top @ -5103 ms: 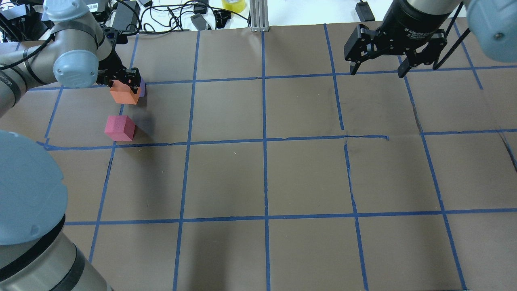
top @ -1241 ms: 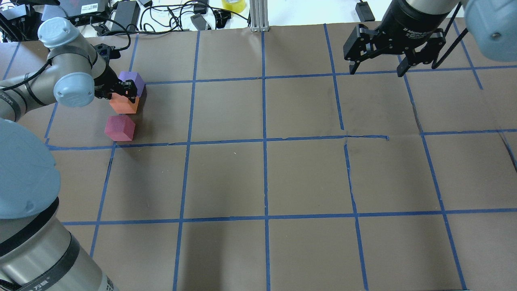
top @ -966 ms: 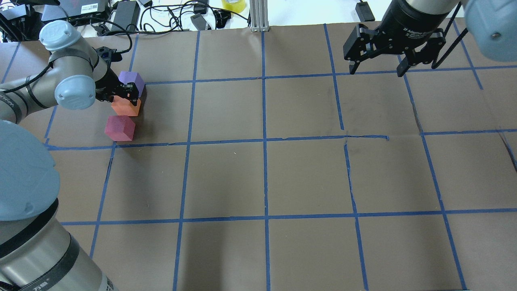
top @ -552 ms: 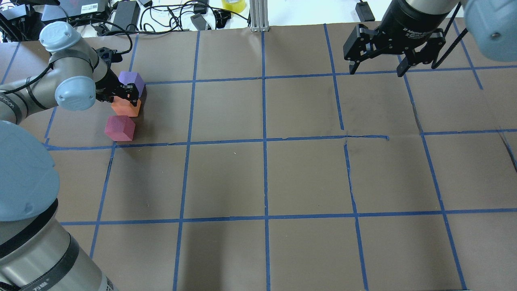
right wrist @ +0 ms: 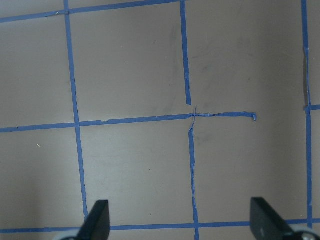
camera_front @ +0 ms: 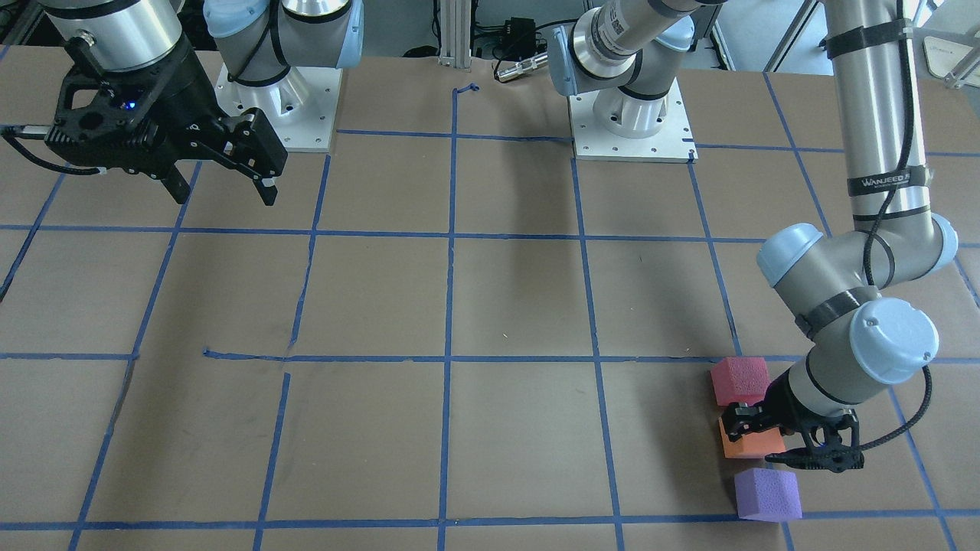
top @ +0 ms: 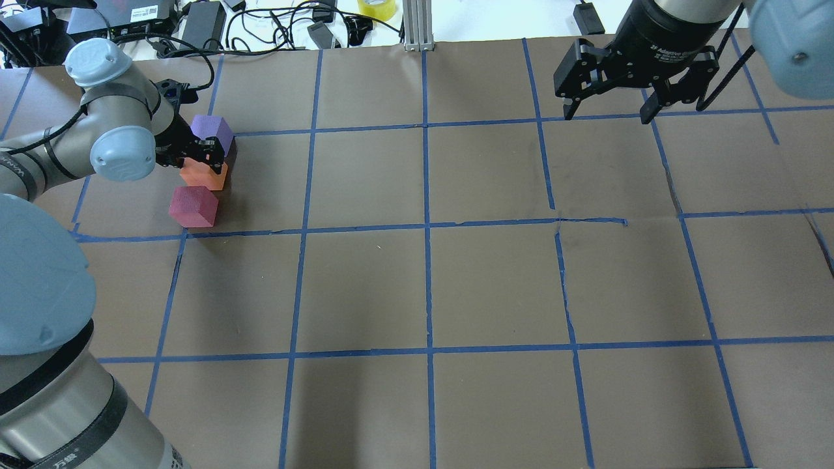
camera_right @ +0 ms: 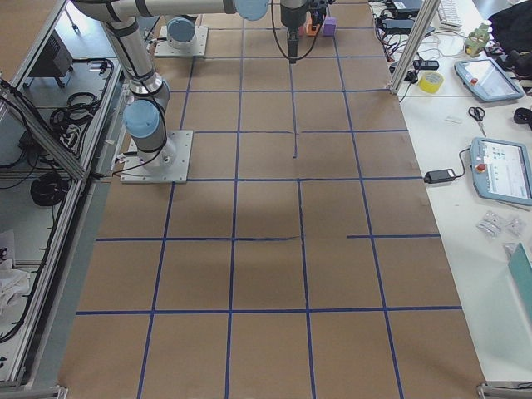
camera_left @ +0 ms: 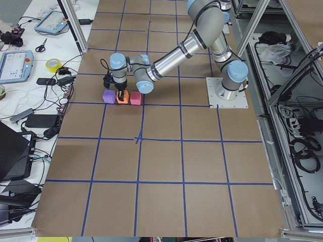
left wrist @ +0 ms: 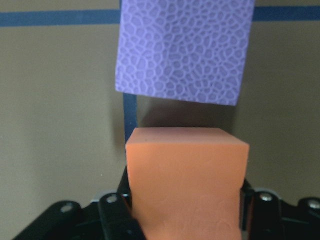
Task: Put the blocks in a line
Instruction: 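Lower the orange cube between the purple and pink cubes with the left gripper, then open the left gripper and lift it away from the cubes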
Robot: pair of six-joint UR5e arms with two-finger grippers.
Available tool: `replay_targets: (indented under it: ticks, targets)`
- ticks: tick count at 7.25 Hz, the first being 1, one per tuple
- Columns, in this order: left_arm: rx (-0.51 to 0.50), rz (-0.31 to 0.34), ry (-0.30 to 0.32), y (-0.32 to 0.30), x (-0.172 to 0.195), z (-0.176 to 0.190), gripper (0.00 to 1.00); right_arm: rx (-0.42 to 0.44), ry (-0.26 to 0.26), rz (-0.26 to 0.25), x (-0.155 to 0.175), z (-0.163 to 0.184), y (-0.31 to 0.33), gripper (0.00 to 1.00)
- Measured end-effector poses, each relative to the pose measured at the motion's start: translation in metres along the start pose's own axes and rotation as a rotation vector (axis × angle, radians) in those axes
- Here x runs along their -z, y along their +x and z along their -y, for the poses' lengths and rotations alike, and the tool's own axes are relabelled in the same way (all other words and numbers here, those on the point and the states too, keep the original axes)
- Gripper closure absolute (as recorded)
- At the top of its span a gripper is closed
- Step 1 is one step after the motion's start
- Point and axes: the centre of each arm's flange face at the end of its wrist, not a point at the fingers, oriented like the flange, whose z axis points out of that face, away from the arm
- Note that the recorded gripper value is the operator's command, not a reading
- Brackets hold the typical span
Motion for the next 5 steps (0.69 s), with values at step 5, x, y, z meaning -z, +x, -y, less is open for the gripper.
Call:
replay_targets:
  ticks: [5]
  targets:
    - [-0.002,-0.001,-0.025,0.012,0.02,-0.006,0.0,0.001,0.0,-0.001,0.0,0.0,0.0,0.0]
